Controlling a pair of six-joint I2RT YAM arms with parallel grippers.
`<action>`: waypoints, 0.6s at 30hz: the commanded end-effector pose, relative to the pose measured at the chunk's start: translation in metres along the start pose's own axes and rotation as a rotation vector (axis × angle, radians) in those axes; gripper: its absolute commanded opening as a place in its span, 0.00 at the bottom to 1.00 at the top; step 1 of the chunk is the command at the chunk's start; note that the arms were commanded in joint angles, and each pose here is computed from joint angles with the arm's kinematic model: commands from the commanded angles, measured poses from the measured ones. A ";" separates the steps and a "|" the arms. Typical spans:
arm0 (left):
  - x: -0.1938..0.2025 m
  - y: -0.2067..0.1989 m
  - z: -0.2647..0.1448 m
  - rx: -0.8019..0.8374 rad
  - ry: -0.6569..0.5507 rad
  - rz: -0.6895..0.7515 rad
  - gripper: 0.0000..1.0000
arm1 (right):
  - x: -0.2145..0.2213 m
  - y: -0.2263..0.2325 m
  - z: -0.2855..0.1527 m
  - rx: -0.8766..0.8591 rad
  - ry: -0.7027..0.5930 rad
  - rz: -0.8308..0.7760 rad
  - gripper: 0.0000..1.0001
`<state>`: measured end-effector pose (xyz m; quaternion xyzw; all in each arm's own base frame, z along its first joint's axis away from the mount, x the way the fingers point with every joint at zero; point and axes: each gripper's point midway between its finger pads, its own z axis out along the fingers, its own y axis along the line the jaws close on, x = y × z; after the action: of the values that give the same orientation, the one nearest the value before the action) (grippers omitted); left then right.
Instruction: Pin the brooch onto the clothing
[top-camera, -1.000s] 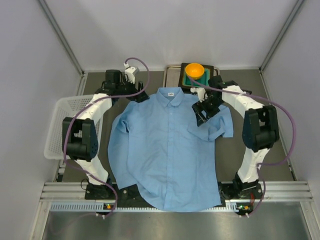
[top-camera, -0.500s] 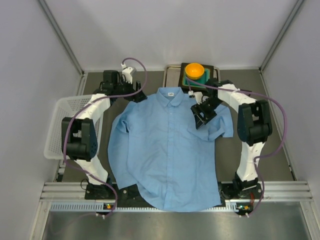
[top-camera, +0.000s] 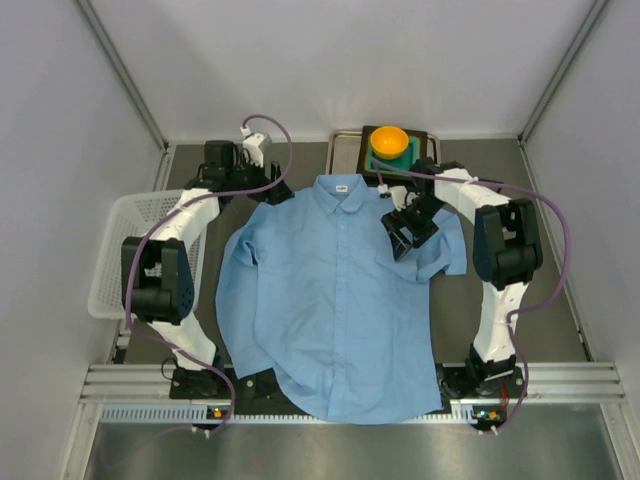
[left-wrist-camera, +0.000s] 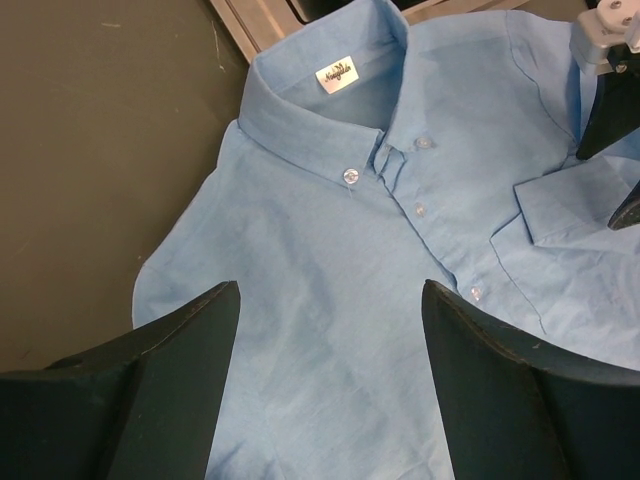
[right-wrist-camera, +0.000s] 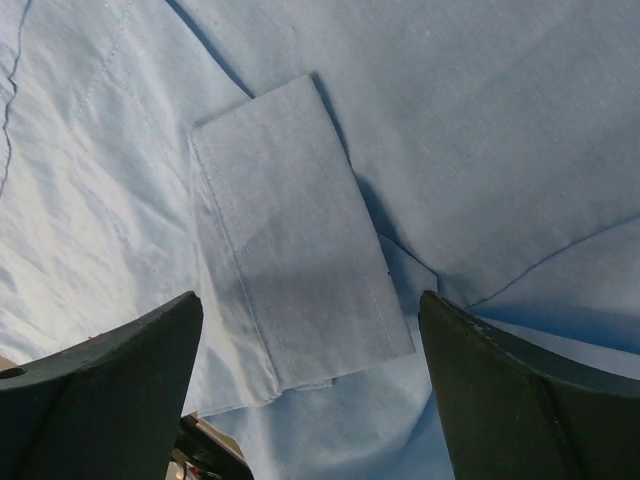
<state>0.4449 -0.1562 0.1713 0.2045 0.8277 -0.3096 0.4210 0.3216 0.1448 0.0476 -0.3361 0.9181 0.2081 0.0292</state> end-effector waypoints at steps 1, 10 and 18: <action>-0.020 -0.010 -0.011 0.018 -0.064 0.042 0.78 | -0.006 -0.012 -0.006 0.052 -0.006 -0.007 0.88; -0.019 -0.009 -0.008 0.019 -0.064 0.034 0.78 | 0.001 0.022 0.001 -0.126 0.014 0.042 0.66; -0.022 -0.011 -0.012 0.019 -0.071 0.041 0.78 | 0.000 0.045 -0.042 -0.156 -0.075 0.040 0.00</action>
<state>0.4449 -0.1565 0.1702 0.2018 0.8275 -0.3113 0.4215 0.2984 0.1561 0.0491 -0.3132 0.9111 0.2675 -0.0174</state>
